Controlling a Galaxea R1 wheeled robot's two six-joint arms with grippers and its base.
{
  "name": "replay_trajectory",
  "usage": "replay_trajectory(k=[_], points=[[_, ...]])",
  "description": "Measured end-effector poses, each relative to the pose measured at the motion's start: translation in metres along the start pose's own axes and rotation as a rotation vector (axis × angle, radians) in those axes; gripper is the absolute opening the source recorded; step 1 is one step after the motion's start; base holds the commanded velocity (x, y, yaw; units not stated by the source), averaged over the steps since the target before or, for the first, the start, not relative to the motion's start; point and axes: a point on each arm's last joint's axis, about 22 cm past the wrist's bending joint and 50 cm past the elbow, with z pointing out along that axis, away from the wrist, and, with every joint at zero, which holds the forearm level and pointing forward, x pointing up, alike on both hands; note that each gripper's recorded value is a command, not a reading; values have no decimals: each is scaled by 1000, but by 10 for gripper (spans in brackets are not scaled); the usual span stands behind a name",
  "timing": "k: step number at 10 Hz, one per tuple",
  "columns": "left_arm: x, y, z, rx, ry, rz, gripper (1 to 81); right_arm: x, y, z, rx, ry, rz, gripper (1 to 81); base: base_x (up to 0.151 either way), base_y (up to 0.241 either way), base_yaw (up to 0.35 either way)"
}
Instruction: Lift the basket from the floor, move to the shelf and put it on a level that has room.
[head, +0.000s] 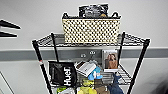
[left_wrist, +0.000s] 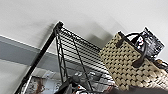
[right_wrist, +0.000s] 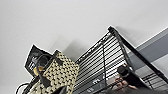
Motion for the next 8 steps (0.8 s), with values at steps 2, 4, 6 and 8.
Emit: replay_trajectory(k=[2,4,6,8], points=[[-2,-32,-13,66,18,-20,811,10,29,-33,-62,43,5,811,0,0,0],[-8,-55,-20,114,20,-34,811,6,49,-47,-115,42,2,811,0,0,0],[-19,-82,-21,162,9,-65,811,9,74,-66,-170,72,15,811,0,0,0],[-38,-108,-11,205,-34,-95,811,2,104,-66,-228,60,44,811,0,0,0]])
